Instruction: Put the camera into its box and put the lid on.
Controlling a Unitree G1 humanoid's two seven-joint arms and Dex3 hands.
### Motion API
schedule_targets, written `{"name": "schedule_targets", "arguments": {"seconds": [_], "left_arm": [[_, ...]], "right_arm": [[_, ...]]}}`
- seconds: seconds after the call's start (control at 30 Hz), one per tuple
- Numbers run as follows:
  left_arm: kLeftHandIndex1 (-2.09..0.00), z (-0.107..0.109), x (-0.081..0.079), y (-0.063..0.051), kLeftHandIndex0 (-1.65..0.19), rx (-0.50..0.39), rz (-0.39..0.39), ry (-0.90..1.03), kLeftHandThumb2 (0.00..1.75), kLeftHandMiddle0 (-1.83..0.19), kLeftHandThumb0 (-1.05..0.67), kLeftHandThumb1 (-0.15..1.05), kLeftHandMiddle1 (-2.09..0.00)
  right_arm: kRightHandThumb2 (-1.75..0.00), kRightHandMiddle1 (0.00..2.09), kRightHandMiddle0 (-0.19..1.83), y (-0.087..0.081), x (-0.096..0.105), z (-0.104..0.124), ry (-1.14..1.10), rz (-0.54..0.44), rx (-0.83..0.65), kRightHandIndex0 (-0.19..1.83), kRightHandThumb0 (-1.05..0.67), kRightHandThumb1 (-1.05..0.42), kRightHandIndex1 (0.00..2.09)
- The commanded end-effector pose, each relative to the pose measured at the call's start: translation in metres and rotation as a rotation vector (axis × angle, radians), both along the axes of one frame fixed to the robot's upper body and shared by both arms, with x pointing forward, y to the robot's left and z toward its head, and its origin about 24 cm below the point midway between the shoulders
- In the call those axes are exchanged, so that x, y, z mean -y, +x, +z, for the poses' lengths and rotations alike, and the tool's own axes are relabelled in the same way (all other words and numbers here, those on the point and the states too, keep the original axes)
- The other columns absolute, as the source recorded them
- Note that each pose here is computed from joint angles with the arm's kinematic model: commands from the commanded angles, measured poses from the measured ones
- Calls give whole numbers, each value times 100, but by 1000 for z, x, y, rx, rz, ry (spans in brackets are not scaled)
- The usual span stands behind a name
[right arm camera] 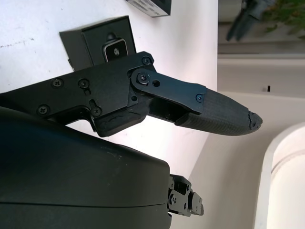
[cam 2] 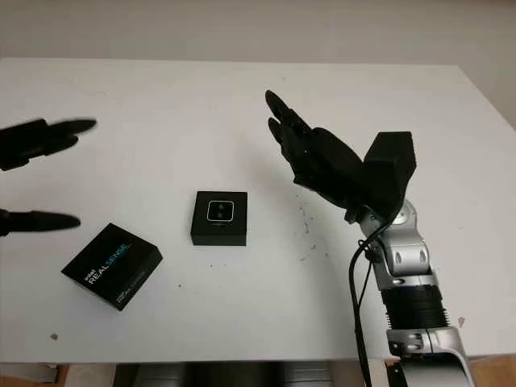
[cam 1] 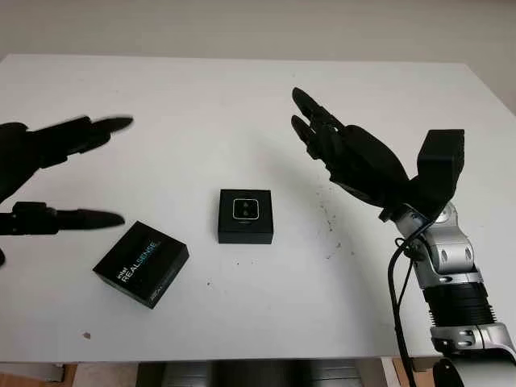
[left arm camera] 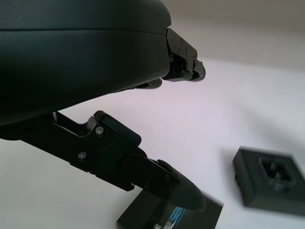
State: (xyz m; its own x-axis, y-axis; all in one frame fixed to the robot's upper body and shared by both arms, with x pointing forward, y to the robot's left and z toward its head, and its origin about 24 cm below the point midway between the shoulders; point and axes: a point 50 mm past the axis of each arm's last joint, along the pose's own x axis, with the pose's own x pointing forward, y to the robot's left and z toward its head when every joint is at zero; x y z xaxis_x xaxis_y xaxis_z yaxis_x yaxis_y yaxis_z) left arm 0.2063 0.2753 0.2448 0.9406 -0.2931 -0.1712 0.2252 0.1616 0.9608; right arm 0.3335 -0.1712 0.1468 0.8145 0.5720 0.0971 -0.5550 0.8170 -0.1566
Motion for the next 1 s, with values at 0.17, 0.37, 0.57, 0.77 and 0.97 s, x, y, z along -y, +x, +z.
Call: {"name": "schedule_targets", "arguments": {"seconds": [0.17,0.37,0.57,0.77,0.97], "left_arm": [[-2,-28,25,6,15,-181,-117,303,6,16,-73,86,-2],[-2,-48,41,14,19,-221,-181,324,3,19,-63,78,-1],[0,-63,47,24,19,-168,-224,347,5,19,-66,78,0],[-4,-75,47,33,16,-93,-248,354,7,18,-60,82,-2],[-9,-79,46,39,4,-79,-256,396,6,-4,-54,84,-10]], "right_arm": [[-79,0,-19,2,5,9,62,-63,-22,-19,-86,-105,0],[-80,0,-19,1,5,9,72,-81,-25,-19,-86,-105,0],[-81,0,-19,0,6,8,67,-90,-25,-19,-86,-105,0],[-82,0,-19,-1,7,6,68,-98,-29,-19,-85,-105,0],[-82,0,-19,-2,8,6,73,-100,-31,-19,-84,-105,0]]}}
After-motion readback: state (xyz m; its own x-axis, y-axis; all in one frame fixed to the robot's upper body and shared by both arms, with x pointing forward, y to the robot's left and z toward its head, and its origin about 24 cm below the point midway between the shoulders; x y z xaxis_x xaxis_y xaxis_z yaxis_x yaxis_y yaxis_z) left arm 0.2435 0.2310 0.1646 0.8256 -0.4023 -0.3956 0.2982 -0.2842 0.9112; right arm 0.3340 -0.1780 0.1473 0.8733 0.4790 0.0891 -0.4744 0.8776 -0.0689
